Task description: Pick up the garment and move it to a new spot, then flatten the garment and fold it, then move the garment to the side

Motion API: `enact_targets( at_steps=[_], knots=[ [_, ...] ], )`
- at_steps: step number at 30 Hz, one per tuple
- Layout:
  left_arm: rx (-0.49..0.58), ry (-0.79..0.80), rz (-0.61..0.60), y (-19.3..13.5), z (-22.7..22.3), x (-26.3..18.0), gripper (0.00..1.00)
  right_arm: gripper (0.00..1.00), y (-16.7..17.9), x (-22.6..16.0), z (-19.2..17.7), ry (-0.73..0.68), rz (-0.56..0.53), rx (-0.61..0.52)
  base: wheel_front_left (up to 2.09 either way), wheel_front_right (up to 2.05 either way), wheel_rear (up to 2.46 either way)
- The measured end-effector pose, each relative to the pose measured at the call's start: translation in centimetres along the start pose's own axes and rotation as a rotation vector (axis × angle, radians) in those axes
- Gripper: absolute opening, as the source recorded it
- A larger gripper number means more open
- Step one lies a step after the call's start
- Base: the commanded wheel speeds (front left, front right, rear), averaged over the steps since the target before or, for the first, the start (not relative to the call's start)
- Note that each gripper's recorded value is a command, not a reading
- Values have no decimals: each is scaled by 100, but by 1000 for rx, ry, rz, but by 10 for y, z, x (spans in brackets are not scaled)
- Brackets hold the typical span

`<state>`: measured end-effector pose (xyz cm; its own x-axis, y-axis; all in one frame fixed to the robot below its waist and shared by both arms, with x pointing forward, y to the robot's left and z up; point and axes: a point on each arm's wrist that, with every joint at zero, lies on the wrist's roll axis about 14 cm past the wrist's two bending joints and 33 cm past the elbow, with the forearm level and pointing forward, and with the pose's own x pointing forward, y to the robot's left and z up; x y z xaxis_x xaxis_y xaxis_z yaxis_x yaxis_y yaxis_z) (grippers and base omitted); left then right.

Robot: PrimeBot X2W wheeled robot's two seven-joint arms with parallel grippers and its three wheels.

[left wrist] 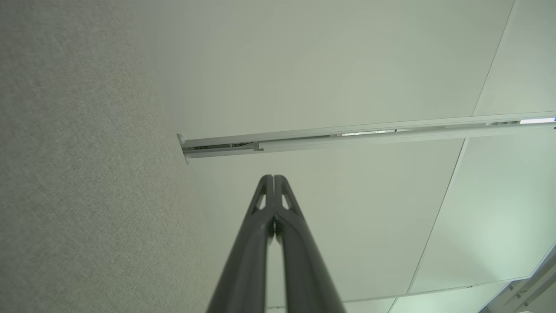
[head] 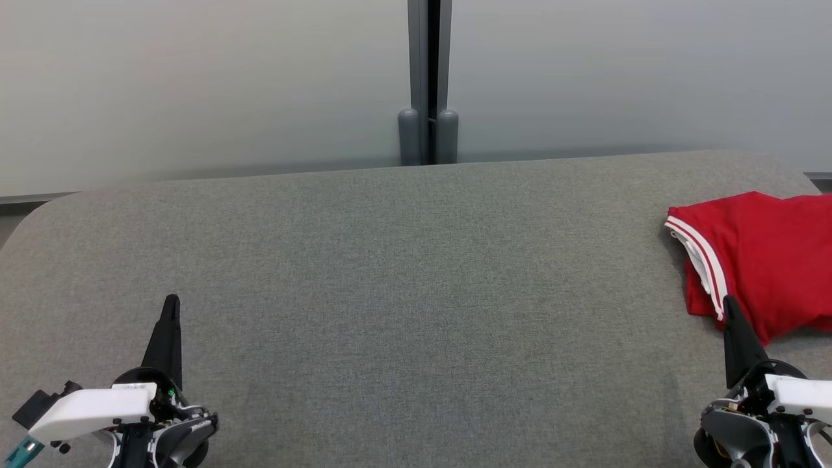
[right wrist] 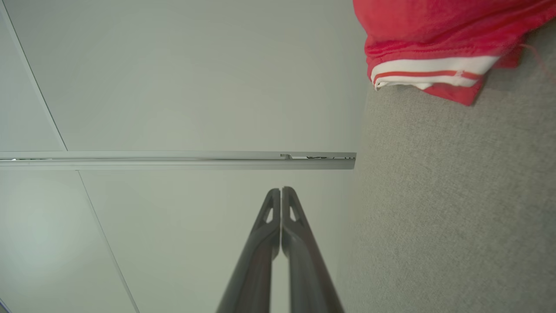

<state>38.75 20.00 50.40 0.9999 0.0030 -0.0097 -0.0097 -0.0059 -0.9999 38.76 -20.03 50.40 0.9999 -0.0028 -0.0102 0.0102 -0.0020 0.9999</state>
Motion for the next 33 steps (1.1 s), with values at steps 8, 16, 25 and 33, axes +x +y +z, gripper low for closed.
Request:
enact_targets(
  at_steps=[8,16,25,33],
  knots=[
    [0,2,0,0,0,0,0,0,0,0,0,0,0,0,0,0,0],
    [-1,2,0,0,0,0,0,0,0,0,0,0,0,1,0,0,0],
    [-1,2,0,0,0,0,0,0,0,0,0,0,0,1,0,0,0],
    [-2,2,0,0,0,0,0,0,0,0,0,0,0,1,0,0,0]
  ],
)
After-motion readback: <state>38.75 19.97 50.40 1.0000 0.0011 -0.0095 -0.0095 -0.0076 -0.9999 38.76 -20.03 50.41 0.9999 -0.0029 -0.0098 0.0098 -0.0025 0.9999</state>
